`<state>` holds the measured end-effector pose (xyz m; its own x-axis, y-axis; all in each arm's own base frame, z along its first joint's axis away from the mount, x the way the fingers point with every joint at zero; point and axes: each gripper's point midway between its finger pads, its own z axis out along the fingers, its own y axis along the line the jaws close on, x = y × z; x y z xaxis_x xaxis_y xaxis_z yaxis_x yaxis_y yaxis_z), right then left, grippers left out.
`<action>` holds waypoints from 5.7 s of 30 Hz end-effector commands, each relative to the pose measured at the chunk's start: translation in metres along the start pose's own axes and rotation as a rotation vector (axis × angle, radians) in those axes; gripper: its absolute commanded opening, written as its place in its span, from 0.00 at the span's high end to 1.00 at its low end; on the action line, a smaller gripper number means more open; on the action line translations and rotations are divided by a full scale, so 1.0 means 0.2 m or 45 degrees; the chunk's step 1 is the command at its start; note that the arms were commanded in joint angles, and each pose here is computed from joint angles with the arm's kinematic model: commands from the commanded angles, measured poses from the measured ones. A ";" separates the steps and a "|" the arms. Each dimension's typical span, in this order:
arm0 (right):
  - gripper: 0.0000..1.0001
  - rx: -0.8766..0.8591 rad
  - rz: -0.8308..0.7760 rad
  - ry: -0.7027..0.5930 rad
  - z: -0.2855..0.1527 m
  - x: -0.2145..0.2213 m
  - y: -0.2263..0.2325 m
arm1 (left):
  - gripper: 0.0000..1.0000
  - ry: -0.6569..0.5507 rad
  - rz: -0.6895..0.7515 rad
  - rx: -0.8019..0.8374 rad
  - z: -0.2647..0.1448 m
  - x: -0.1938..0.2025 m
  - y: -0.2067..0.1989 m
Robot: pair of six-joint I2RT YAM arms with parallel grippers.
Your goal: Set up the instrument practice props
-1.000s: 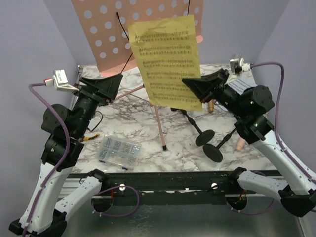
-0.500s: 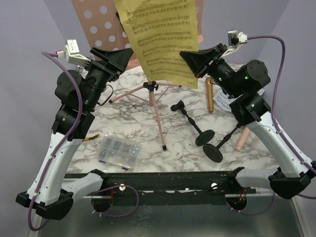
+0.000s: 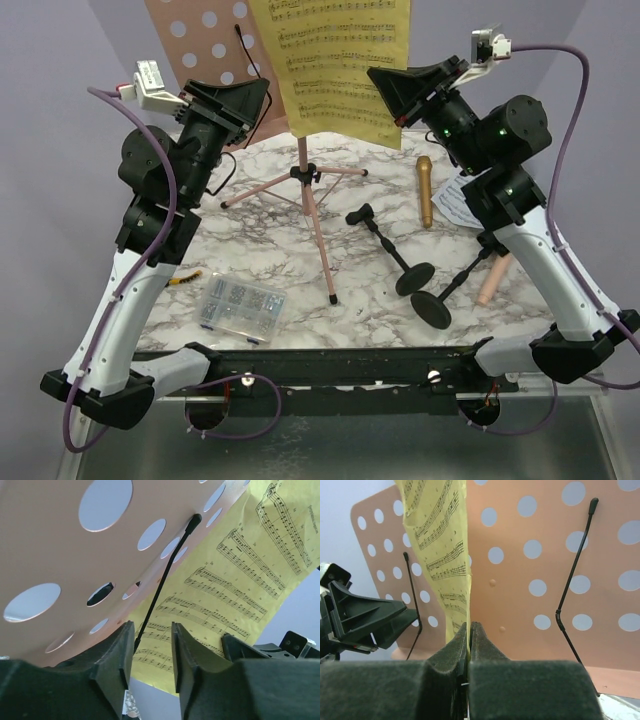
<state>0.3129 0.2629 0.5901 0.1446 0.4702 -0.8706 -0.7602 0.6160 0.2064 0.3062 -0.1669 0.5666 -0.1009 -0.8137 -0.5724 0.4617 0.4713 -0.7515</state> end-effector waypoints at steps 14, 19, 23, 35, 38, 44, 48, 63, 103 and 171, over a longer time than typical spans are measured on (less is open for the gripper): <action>0.99 -0.068 -0.063 -0.081 0.12 -0.08 -0.03 | 0.77 -0.043 0.028 0.091 0.05 -0.04 -0.07; 0.99 -0.075 -0.063 -0.080 0.16 -0.08 -0.04 | 0.79 -0.070 0.041 0.129 0.05 -0.06 -0.10; 0.99 -0.081 -0.057 -0.090 0.17 -0.08 -0.04 | 0.87 -0.050 0.062 0.186 0.05 -0.05 -0.14; 0.99 -0.005 -0.079 -0.118 0.16 -0.09 -0.09 | 0.81 -0.036 0.115 0.208 0.03 -0.01 -0.12; 0.99 0.035 -0.086 -0.139 0.13 -0.11 -0.11 | 0.71 -0.042 0.110 0.191 0.00 -0.01 -0.09; 0.99 0.044 -0.099 -0.158 0.11 -0.14 -0.11 | 0.60 -0.089 0.140 0.134 0.00 -0.03 -0.04; 0.99 0.042 -0.098 -0.152 0.12 -0.13 -0.12 | 0.54 -0.087 0.118 0.112 0.02 -0.02 -0.01; 0.99 0.013 -0.084 -0.142 0.14 -0.11 -0.10 | 0.63 -0.061 0.119 0.155 0.09 0.01 -0.04; 0.99 -0.257 0.019 -0.130 0.22 0.03 0.03 | 1.00 -0.080 0.550 0.627 -0.09 0.08 -0.25; 0.99 -0.660 0.102 -0.020 0.42 0.31 0.35 | 0.76 -0.138 0.426 0.630 -0.17 0.01 -0.31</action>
<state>0.3200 0.3868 0.5882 0.0585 0.5223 -0.8507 -0.9869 0.1584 0.0294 0.2856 -0.2004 0.5616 0.1275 -0.6115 -0.7809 0.7595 0.5665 -0.3196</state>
